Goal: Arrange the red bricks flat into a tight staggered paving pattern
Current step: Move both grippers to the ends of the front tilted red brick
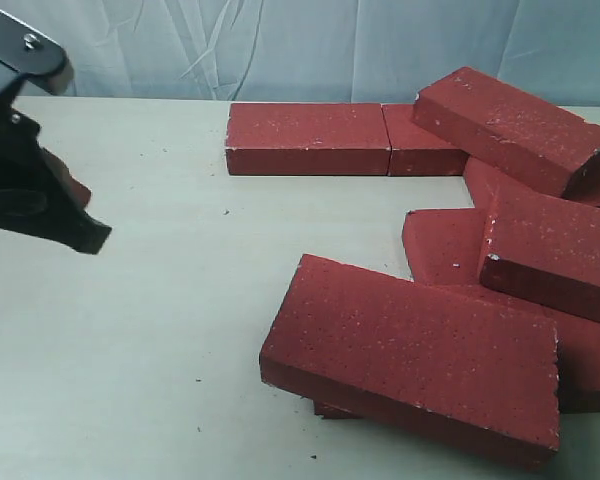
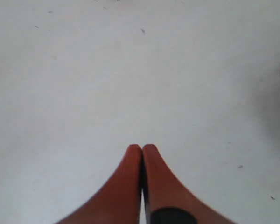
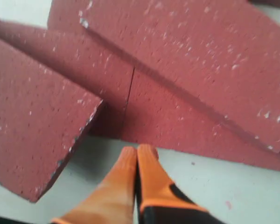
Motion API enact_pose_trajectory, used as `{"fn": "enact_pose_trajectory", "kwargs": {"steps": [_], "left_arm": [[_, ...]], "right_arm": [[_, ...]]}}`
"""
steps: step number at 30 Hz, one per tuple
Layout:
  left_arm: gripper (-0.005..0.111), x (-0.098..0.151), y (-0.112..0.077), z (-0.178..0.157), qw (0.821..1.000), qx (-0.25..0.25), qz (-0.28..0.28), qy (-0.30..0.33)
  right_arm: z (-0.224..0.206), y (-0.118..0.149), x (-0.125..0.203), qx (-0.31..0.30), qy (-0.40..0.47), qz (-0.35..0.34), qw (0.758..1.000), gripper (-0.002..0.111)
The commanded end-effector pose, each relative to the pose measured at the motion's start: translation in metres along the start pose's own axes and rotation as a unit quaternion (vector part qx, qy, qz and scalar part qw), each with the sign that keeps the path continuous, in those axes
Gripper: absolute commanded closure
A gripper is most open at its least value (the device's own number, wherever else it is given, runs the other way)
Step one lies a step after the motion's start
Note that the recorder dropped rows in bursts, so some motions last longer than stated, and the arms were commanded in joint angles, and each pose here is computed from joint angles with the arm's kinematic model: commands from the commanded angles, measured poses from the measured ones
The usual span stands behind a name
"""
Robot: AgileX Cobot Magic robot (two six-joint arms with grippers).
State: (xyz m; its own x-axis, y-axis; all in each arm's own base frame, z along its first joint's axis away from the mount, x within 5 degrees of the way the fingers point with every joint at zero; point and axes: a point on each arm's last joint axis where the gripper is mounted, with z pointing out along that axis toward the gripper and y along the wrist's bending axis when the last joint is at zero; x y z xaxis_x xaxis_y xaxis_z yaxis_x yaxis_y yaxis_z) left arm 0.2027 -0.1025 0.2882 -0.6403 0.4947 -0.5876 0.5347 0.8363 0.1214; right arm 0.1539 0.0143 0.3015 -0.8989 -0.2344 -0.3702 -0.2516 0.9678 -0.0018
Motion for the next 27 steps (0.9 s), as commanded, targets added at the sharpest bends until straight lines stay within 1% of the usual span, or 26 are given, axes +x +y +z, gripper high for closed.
{"fn": "enact_pose_trajectory", "kwargs": {"steps": [1, 5, 9, 15, 18, 21, 24, 27], "left_arm": [[0.107, -0.002, -0.021, 0.02, 0.997, 0.059, 0.024, 0.041], [0.107, 0.001, -0.037, 0.038, 0.993, 0.079, 0.048, 0.078], [0.107, 0.003, -0.053, 0.056, 0.987, 0.097, 0.067, 0.109], [0.107, 0.003, -0.071, 0.076, 0.982, 0.133, 0.07, 0.115], [0.107, 0.001, -0.076, 0.085, 0.982, 0.145, 0.057, 0.105], [0.107, 0.0, -0.077, 0.095, 0.983, 0.143, 0.052, 0.104], [0.107, -0.005, -0.079, 0.103, 0.982, 0.145, 0.049, 0.107], [0.107, -0.009, -0.083, 0.11, 0.981, 0.157, 0.043, 0.11]], "right_arm": [[0.012, 0.008, 0.002, -0.004, 0.052, -0.04, 0.998, 0.109], [0.025, 0.01, 0.009, 0.011, 0.084, -0.043, 0.995, 0.109], [0.037, 0.012, 0.008, 0.007, 0.105, -0.047, 0.993, 0.109], [0.063, 0.012, 0.01, 0.0, 0.153, -0.037, 0.988, 0.109], [0.073, 0.013, 0.009, -0.005, 0.169, -0.031, 0.985, 0.109], [0.083, 0.014, 0.008, -0.015, 0.191, -0.024, 0.981, 0.109], [0.091, 0.017, 0.004, -0.032, 0.191, -0.012, 0.981, 0.109], [0.097, 0.018, 0.002, -0.039, 0.194, -0.008, 0.98, 0.109]]}}
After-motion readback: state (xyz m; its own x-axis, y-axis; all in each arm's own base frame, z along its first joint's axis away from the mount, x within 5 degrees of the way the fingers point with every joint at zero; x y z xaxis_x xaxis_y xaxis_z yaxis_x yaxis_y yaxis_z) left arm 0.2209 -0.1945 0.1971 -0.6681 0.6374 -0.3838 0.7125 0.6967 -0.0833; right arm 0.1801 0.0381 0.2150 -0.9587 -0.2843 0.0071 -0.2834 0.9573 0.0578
